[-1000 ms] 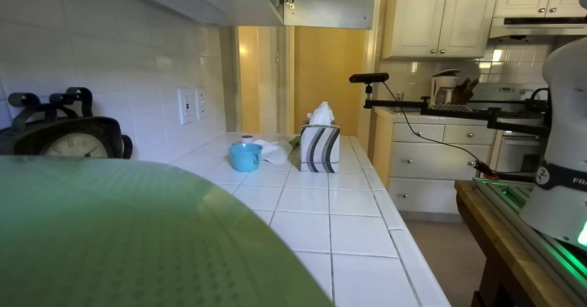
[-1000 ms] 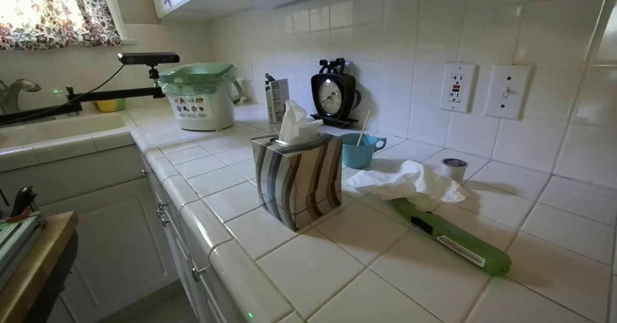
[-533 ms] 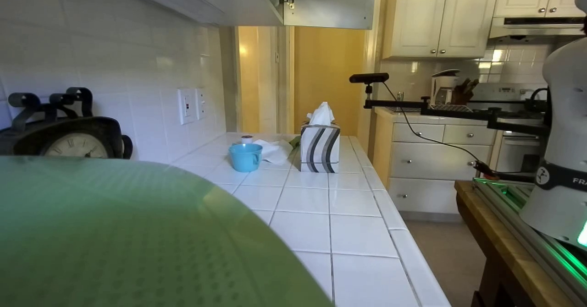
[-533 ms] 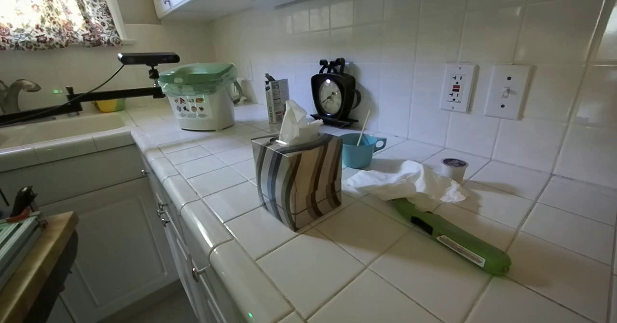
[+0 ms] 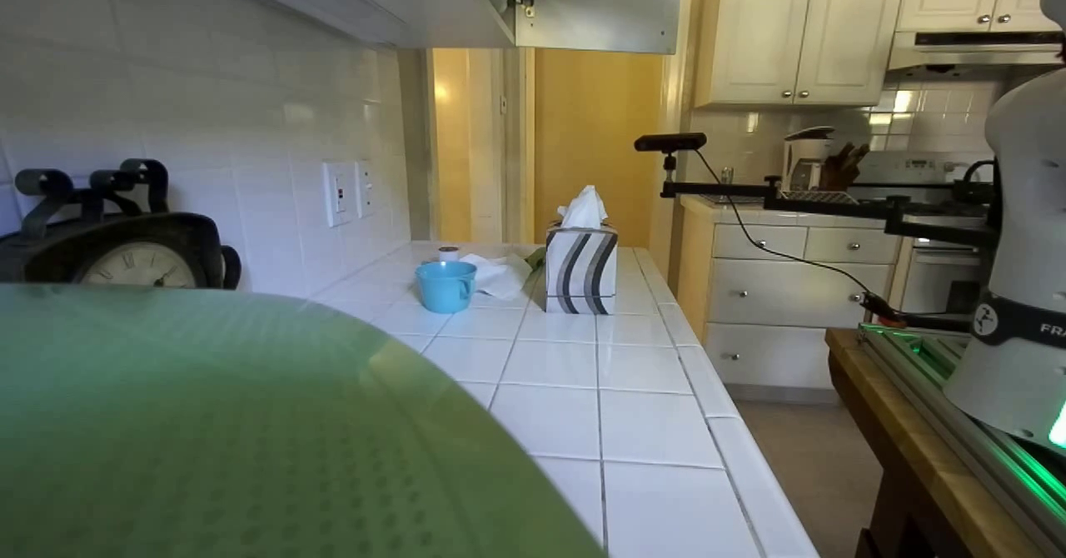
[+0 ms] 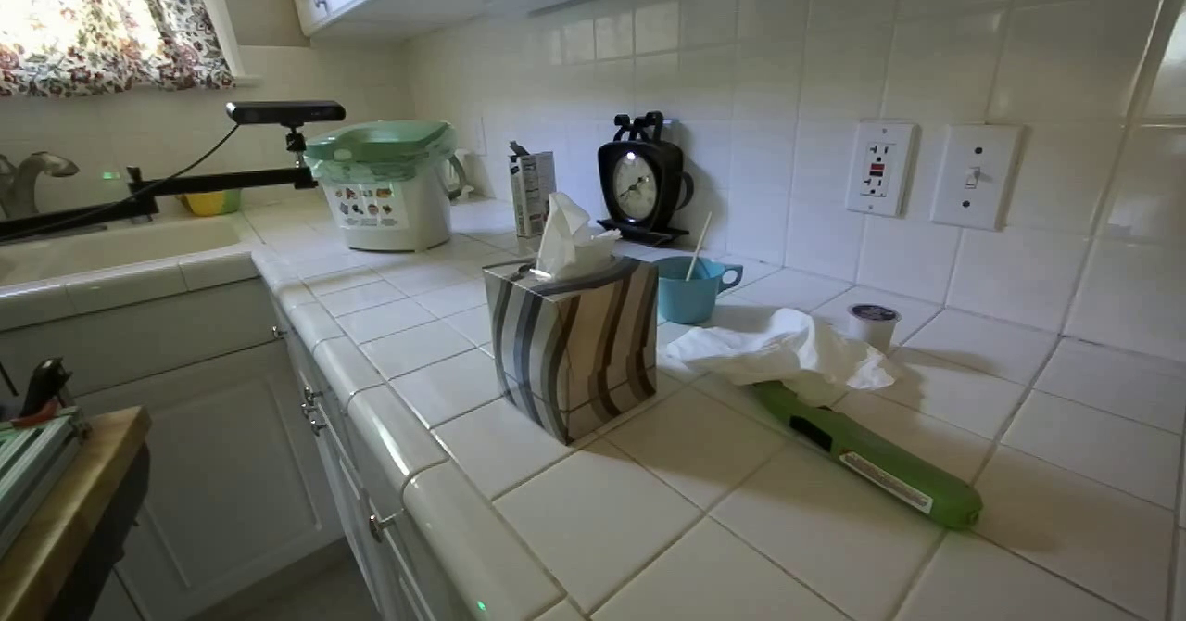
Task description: Open the left door of the top cabinet then pick up the blush and put it in the cabinet
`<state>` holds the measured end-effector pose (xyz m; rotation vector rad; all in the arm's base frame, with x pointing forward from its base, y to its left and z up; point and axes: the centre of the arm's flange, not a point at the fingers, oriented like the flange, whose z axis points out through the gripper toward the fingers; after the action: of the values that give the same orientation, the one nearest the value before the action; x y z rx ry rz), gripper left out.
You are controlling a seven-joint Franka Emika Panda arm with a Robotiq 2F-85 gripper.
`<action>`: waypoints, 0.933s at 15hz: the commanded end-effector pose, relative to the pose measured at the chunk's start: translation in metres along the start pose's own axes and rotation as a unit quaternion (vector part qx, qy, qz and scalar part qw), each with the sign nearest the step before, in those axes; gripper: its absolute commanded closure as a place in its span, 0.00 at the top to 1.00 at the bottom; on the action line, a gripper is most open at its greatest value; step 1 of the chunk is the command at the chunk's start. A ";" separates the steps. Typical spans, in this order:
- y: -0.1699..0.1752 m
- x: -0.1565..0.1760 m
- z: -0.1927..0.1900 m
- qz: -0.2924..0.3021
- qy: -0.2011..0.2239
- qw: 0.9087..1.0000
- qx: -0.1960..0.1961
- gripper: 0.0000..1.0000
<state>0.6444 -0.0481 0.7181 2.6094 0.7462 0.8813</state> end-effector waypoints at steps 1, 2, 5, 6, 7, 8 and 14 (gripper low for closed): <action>0.009 0.008 0.003 -0.014 0.013 1.000 0.004 0.95; 0.009 0.008 0.003 -0.015 0.012 1.000 0.004 1.00; 0.010 0.008 0.002 -0.015 0.013 1.000 0.000 1.00; 0.010 0.008 0.001 -0.015 0.011 1.000 -0.001 1.00; 0.010 0.008 -0.001 -0.014 0.009 1.000 -0.003 1.00; 0.009 0.007 -0.005 -0.011 0.007 1.000 -0.008 1.00; -0.005 -0.010 -0.047 0.007 -0.029 0.999 -0.027 1.00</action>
<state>0.6297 -0.0525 0.7408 2.5750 0.7176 0.8782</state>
